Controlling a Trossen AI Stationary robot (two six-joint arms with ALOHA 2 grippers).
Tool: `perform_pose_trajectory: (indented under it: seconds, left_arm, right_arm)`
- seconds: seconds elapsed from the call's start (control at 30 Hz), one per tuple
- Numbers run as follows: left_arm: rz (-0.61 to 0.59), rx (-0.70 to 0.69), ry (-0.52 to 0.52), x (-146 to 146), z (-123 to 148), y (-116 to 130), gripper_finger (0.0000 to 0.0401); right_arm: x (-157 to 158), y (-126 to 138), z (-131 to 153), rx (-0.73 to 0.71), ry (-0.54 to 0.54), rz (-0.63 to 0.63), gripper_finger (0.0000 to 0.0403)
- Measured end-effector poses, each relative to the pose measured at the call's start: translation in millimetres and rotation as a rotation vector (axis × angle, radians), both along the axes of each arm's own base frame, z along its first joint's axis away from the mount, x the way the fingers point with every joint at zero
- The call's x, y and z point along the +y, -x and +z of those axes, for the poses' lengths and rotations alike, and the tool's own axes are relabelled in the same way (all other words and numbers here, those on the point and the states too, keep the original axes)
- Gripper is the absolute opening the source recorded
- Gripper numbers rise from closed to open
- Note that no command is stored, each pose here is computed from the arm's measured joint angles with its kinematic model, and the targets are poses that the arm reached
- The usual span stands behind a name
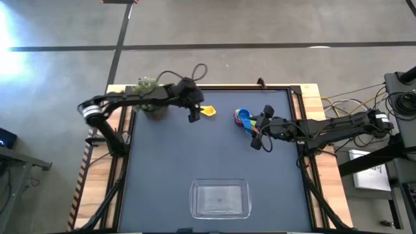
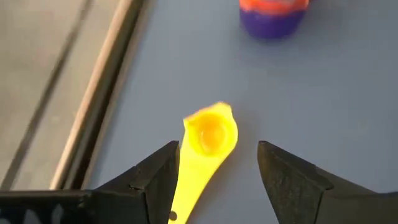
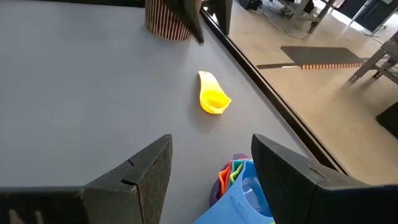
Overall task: Nest measuring cups in basket
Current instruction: Stack the yellow measuring cup on the blue measuring cup
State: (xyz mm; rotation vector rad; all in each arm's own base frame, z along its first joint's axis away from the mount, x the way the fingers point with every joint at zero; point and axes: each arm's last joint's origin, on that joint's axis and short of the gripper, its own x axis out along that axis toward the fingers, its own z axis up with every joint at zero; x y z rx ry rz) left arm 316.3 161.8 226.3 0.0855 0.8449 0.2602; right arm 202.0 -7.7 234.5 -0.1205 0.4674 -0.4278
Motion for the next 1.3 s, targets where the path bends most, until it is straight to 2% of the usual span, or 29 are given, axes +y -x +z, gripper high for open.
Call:
perform_pose_trajectory:
  seconds: [0.23,0.37,0.53,0.7,1.1,1.3]
  left_arm:
    - [-0.052,0.246,0.056,24,-22,-31,0.0198]
    - [-0.087,0.304,0.05,35,-26,-35,0.0198]
    - [-0.112,0.38,0.062,46,-43,-31,0.0198]
    - [-0.107,0.439,0.044,50,-55,-29,0.0205]
    - [-0.109,0.444,0.021,56,-54,-27,0.0267]
    - [-0.114,0.508,0.019,55,-51,-21,0.0274]
  right_arm:
    - [0,0,-1,0.004,-0.007,-0.003,0.021]
    - [0,1,-2,0.008,-0.005,-0.001,0.021]
    - [0,1,-5,0.018,-0.003,0.0,0.021]
    - [0,3,-10,0.033,0.0,0.001,0.021]
    - [0,3,-13,0.003,-0.001,0.001,0.021]
    - [0,3,-13,0.004,-0.001,0.001,0.021]
